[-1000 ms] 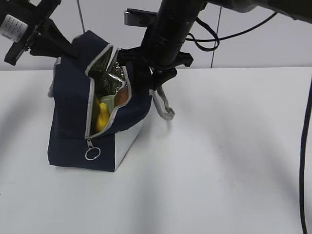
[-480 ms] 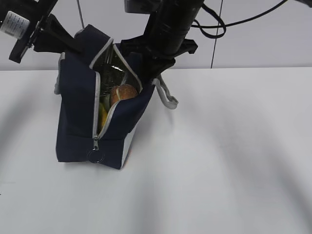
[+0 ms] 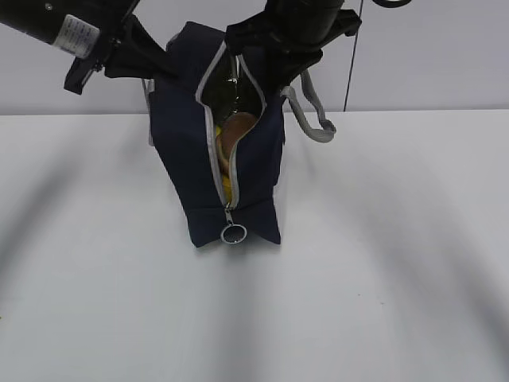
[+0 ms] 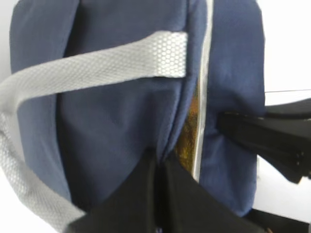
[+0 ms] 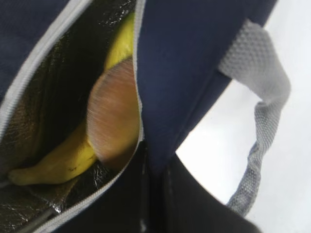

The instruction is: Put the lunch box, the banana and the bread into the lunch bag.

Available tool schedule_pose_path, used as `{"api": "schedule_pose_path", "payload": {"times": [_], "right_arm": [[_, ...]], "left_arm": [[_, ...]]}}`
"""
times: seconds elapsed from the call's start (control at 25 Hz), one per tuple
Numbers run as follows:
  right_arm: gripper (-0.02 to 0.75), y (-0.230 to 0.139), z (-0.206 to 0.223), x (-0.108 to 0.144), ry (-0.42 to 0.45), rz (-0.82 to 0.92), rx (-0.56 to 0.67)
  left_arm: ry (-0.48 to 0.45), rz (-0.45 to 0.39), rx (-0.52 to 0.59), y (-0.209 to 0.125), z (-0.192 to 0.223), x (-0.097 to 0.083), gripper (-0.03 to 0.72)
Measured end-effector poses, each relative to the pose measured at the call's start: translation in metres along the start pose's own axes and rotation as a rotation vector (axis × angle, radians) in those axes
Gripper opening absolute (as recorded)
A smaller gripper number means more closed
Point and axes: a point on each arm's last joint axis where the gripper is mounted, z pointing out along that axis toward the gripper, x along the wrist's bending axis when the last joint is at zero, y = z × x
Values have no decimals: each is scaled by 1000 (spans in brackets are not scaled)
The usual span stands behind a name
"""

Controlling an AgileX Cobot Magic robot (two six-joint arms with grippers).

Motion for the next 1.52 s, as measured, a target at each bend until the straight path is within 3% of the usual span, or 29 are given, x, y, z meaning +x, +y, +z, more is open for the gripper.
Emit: {"api": "schedule_pose_path", "payload": {"times": [0.44, 0.56, 0.68, 0.8, 0.96, 1.2, 1.52], "right_arm": [[-12, -1, 12, -2, -17, 12, 25], [19, -1, 19, -2, -16, 12, 35], [144, 0, 20, -2, -16, 12, 33], [340, 0, 20, -2, -16, 12, 31], [462, 0, 15, -2, -17, 12, 18], [483, 0, -34, 1, -1, 2, -81], [485, -23, -90, 29, 65, -75, -145]], "left_arm": [[-6, -67, 17, 4, 28, 20, -3], [-2, -73, 21, 4, 31, 23, 13], [0, -74, 17, 4, 32, 24, 71], [1, -74, 18, 4, 32, 24, 195], [-9, -73, 40, 5, 27, 24, 328], [-38, 0, 60, 13, -9, 2, 361], [179, 144, 45, 1, -56, -24, 361]]}}
